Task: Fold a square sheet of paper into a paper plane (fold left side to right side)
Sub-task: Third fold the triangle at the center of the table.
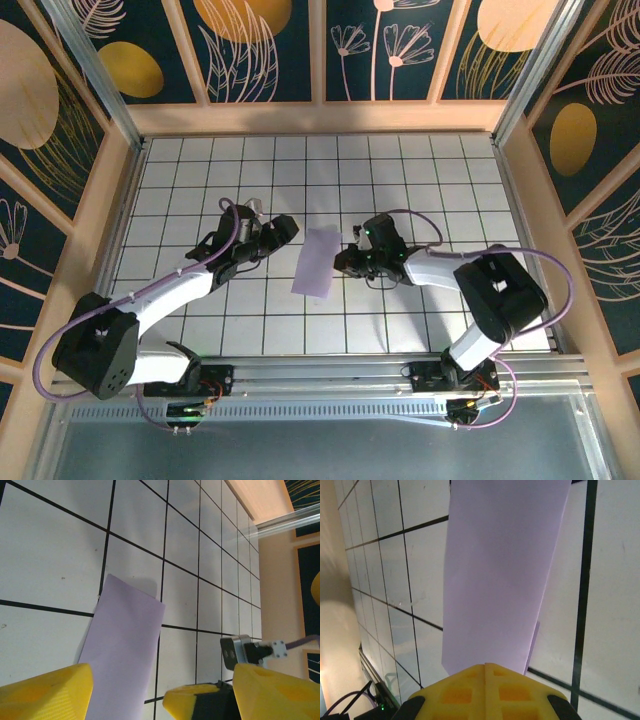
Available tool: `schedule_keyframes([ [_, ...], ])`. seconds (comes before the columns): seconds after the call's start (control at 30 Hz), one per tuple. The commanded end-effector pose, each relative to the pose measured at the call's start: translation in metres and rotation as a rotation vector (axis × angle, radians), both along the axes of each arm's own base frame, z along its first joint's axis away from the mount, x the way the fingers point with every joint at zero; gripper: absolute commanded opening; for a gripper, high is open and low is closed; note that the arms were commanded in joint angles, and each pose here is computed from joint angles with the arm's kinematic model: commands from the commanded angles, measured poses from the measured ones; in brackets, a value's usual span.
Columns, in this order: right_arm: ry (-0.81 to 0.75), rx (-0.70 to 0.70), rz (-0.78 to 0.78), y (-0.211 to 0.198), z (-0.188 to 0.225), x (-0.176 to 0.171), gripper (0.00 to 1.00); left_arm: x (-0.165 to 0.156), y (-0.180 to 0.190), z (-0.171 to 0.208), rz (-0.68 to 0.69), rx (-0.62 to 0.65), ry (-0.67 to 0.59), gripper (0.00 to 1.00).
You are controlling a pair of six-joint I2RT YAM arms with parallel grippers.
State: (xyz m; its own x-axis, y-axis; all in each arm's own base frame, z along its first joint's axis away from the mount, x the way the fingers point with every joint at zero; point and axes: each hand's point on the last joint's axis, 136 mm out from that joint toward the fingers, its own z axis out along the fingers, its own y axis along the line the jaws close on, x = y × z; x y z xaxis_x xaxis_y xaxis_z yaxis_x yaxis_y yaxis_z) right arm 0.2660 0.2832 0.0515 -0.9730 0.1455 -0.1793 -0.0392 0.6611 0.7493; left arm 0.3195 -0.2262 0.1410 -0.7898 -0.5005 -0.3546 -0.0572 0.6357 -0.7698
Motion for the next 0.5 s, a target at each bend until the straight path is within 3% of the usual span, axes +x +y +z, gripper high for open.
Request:
schedule_keyframes([
  [0.0,-0.026,0.004,0.002,0.011,0.001,0.012,0.01,0.001,0.006,0.003,0.002,0.026,-0.029,0.74],
  [0.47,0.052,-0.137,0.041,0.001,-0.045,0.006,0.00,-0.003,0.012,-0.003,0.005,0.072,-0.014,0.74],
])
